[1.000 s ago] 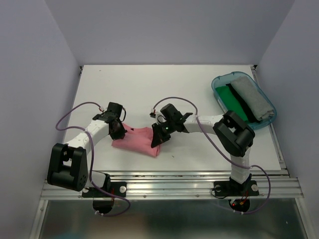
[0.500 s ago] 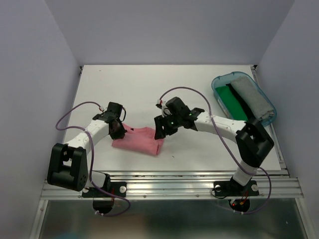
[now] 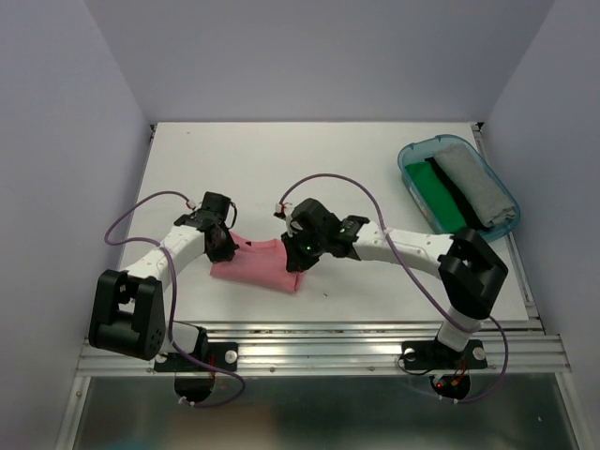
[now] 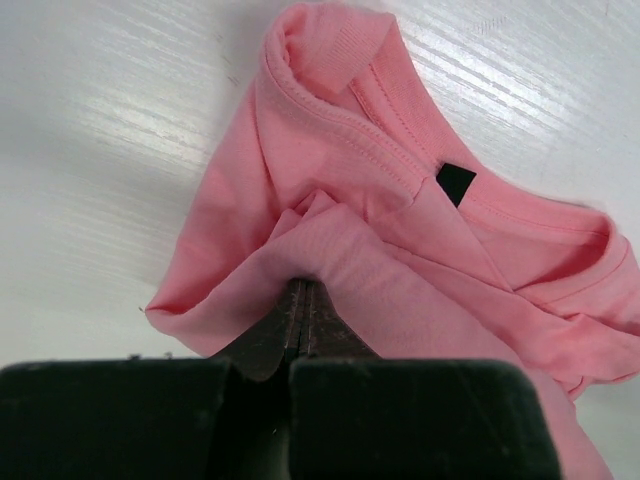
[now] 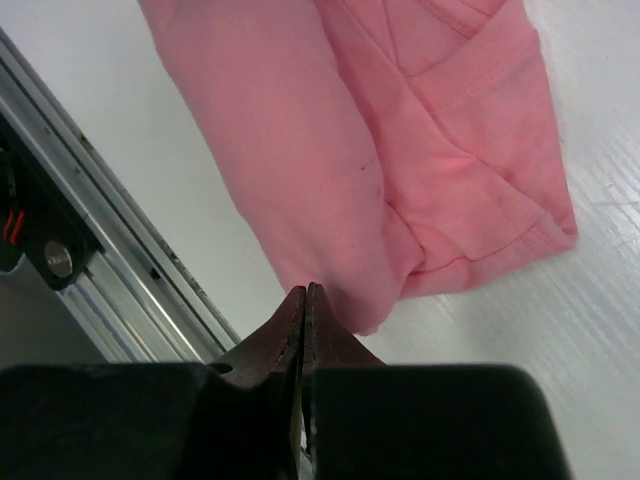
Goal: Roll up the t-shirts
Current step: Roll the T-shirt to the center of the board.
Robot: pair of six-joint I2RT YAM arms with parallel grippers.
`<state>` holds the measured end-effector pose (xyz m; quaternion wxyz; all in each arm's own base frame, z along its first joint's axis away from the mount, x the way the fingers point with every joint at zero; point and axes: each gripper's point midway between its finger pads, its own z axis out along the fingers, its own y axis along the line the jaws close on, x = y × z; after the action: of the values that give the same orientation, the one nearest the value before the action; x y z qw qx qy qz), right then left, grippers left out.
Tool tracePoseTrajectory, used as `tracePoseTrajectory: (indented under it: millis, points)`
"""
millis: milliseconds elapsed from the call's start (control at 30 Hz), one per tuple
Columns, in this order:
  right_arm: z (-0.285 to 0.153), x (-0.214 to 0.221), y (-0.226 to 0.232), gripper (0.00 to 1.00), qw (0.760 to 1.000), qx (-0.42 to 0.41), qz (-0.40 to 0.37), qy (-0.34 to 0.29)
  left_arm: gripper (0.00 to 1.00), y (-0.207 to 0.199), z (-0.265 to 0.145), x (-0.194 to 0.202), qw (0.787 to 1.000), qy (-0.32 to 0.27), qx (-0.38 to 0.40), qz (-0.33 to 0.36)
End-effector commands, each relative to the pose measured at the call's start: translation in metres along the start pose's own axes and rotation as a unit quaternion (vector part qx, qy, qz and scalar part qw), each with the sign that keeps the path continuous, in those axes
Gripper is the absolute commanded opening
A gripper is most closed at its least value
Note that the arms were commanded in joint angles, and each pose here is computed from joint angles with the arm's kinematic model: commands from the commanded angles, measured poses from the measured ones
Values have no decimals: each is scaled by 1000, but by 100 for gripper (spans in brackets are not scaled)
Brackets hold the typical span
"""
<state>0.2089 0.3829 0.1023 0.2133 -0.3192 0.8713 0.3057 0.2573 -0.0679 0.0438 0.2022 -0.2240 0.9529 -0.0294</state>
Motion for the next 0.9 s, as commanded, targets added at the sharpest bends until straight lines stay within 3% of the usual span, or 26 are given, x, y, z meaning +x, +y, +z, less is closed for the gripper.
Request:
tracePoseTrajectory:
  millis: [0,167,333,500,633,800,867]
  points:
    - [11,-23,-2,1,1000,7,-7,-30,0,-1,-9,-15,1000,-24,-1,0]
    - [42,4,-35,1,997,68,23,7,0,-3,-12,-19,1000,-30,1,3]
    - [49,17,-41,1,997,72,30,24,0,-6,-18,-29,999,-47,6,9]
    - [38,3,-35,1,997,69,18,7,0,-18,-31,-40,998,-58,30,23]
    - [20,-15,-27,1,998,66,6,-20,2,-31,-60,-59,992,-101,72,27]
    - [4,-31,-7,2,997,63,-27,-40,10,-28,-83,-76,990,-127,56,29]
    - [-1,-40,2,7,995,68,-46,-56,10,-26,-91,-84,989,-137,49,28]
